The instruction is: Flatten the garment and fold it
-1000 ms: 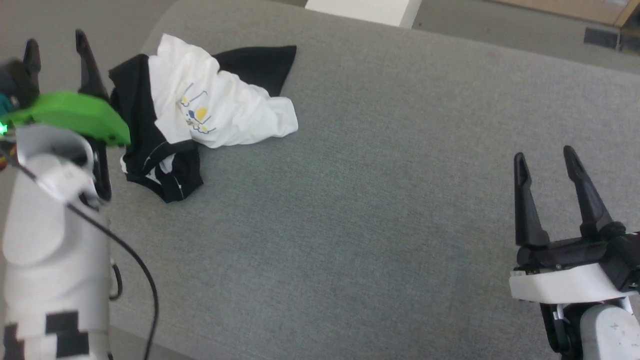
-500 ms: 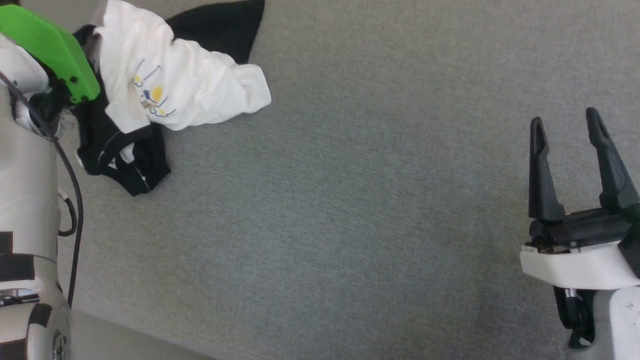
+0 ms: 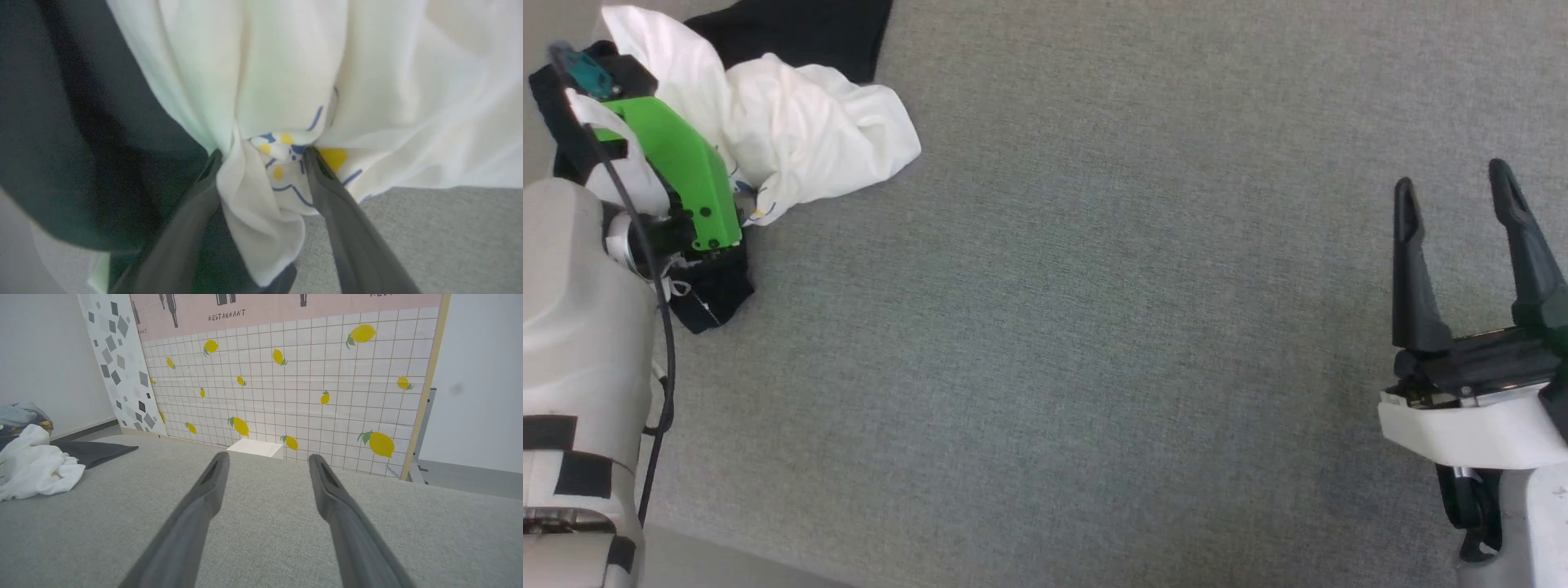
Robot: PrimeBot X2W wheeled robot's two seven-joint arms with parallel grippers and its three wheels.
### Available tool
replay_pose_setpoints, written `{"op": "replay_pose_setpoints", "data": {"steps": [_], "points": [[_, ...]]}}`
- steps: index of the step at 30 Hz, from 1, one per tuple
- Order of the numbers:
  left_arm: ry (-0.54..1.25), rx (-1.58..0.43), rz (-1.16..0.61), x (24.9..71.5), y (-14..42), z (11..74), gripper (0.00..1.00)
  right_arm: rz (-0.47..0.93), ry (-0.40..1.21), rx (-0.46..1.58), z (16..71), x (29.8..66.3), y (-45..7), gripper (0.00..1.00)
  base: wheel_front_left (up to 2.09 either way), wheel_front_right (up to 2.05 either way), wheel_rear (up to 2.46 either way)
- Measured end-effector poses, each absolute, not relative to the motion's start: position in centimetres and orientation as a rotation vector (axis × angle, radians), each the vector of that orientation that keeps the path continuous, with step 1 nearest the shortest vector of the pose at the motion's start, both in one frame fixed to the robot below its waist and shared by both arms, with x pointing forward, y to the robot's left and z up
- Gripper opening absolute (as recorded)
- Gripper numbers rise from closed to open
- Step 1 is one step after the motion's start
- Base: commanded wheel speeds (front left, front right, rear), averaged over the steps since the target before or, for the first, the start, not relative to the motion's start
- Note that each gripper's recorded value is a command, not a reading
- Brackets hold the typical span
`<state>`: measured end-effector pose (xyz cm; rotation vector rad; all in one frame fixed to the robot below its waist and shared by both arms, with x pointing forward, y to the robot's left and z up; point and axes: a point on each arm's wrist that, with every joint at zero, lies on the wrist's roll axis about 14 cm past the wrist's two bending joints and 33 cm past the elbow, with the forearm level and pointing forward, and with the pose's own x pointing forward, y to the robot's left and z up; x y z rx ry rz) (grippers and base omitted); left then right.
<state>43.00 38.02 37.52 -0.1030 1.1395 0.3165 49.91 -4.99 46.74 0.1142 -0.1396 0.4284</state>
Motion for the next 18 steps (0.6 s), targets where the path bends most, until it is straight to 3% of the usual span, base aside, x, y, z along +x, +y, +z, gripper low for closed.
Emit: {"op": "replay_pose_setpoints", "data": {"steps": [1,9,18], "points": [[1.139,-0.100,0.314,42.9,38.0,37.6,0.00,0.433,-0.141,0.114,46.8,49.9,-4.9,1.00,0.00,0.00,0.00],[1.019,-0.062,0.320,43.2,39.3,40.7,0.00,0.454,-0.169,0.113,48.6,49.2,-4.1,1.00,0.00,0.00,0.00],[0.652,0.085,0.288,46.8,40.8,53.3,0.00,0.469,-0.190,0.120,51.1,46.8,-3.3,1.00,0.00,0.00,0.00]]}}
